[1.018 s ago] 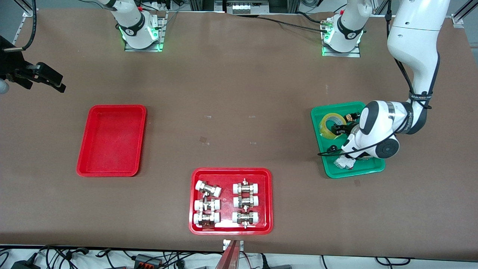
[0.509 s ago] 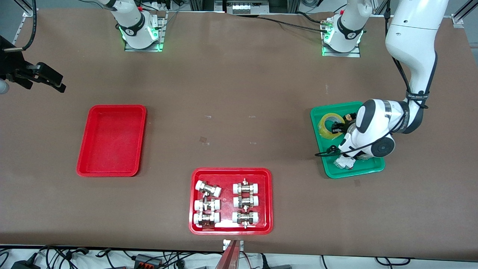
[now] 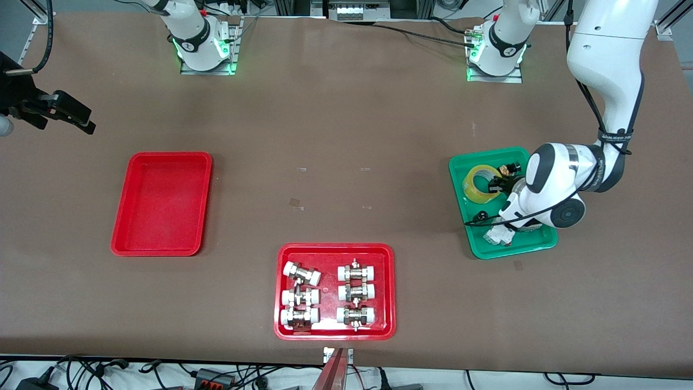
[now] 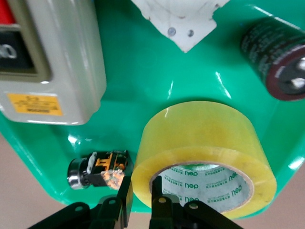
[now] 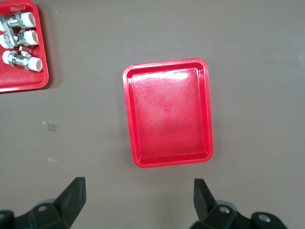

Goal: Left arm passes tape to right arm into tray
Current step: 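Lift the yellow tape with the left gripper and carry it toward the red tray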

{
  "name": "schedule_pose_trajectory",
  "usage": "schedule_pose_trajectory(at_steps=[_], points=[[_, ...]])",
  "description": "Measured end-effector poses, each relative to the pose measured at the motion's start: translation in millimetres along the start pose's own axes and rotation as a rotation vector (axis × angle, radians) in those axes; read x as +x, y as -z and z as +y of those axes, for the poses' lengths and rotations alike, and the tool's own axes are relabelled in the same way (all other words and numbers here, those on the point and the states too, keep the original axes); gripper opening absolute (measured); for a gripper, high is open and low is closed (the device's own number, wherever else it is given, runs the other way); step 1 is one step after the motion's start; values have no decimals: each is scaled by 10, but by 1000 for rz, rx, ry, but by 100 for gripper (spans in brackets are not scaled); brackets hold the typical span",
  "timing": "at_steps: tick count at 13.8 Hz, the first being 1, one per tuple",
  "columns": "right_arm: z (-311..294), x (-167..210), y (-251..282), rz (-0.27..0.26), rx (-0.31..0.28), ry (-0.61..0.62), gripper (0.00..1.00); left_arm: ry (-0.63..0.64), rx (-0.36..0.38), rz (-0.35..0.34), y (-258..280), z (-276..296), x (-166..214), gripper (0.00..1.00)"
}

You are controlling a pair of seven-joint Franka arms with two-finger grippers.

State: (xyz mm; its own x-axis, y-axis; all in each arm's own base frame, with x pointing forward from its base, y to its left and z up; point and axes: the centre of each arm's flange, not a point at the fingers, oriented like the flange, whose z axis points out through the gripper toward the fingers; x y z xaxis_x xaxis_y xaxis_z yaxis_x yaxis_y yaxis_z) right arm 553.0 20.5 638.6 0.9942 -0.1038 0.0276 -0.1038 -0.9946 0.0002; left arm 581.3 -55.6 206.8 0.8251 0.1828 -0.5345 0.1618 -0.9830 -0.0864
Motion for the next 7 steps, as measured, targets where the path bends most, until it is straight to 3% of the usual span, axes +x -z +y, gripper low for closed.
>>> schedule_pose_trajectory(at_steps=[3,7], points=[[0,-1,-2,-1,0,0,100,-87,-2,19,696,66,-156,20],[0,-1,-3,-1,0,0,100,-186,-26,135,1879,267,-557,20]])
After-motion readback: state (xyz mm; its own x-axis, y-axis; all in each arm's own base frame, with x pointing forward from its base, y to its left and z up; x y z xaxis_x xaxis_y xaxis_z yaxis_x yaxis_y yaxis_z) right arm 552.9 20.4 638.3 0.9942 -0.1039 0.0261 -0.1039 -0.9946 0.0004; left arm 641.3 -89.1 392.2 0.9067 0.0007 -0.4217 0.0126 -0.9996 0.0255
